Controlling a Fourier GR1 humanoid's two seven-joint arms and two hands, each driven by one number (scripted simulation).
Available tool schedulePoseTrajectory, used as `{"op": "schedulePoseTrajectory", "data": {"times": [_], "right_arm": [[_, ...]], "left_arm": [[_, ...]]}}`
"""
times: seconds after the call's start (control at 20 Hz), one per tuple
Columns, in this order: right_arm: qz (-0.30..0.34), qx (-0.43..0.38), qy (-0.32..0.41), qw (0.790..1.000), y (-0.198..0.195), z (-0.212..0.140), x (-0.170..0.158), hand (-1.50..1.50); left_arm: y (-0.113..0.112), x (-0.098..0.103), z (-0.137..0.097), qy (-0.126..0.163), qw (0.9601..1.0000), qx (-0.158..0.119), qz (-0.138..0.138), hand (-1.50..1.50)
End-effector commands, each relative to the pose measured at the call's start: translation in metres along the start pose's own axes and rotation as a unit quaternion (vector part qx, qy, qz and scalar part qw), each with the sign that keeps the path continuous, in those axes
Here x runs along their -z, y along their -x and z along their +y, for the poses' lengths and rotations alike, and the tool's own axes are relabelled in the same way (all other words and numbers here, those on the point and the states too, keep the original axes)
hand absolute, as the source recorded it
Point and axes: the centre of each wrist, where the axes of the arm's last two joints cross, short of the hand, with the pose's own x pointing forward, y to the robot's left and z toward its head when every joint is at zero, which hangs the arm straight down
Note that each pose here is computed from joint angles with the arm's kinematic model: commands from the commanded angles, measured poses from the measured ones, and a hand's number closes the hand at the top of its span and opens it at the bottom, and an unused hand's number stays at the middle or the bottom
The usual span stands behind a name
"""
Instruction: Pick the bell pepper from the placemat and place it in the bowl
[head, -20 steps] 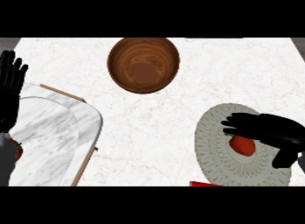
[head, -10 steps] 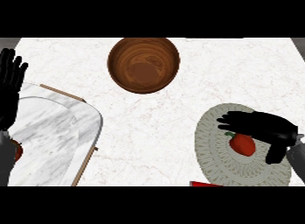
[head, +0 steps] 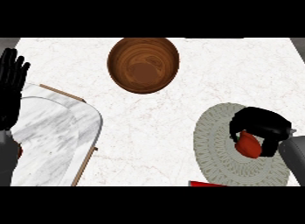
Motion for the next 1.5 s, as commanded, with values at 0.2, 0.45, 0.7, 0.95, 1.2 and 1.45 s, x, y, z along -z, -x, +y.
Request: {"op": "schedulePoseTrajectory", "data": {"times": [0.2,0.45,0.7,0.95,1.2,1.45], "right_arm": [[0.096,-0.039,0.012,0.995,0.052,-0.104,-0.007,1.5],[0.158,-0.067,0.027,0.985,0.063,-0.158,-0.038,1.5],[0.163,-0.076,0.066,0.981,0.07,-0.181,-0.052,1.5],[0.17,-0.091,0.14,0.971,0.069,-0.215,-0.067,1.5],[0.099,-0.054,0.191,0.975,0.066,-0.245,-0.074,1.5],[0.029,-0.046,0.249,0.967,0.06,-0.271,-0.074,1.5]], "left_arm": [[-0.021,0.018,-0.032,0.05,0.9978,-0.019,-0.038,0.0],[-0.024,0.02,-0.05,0.08,0.9949,-0.031,-0.052,0.0],[-0.031,0.024,-0.054,0.09,0.9939,-0.031,-0.055,0.0],[-0.028,0.025,-0.053,0.095,0.9936,-0.029,-0.055,0.0],[-0.027,0.026,-0.057,0.096,0.9938,-0.029,-0.048,0.0],[-0.024,0.025,-0.059,0.089,0.9947,-0.03,-0.041,0.0]]}}
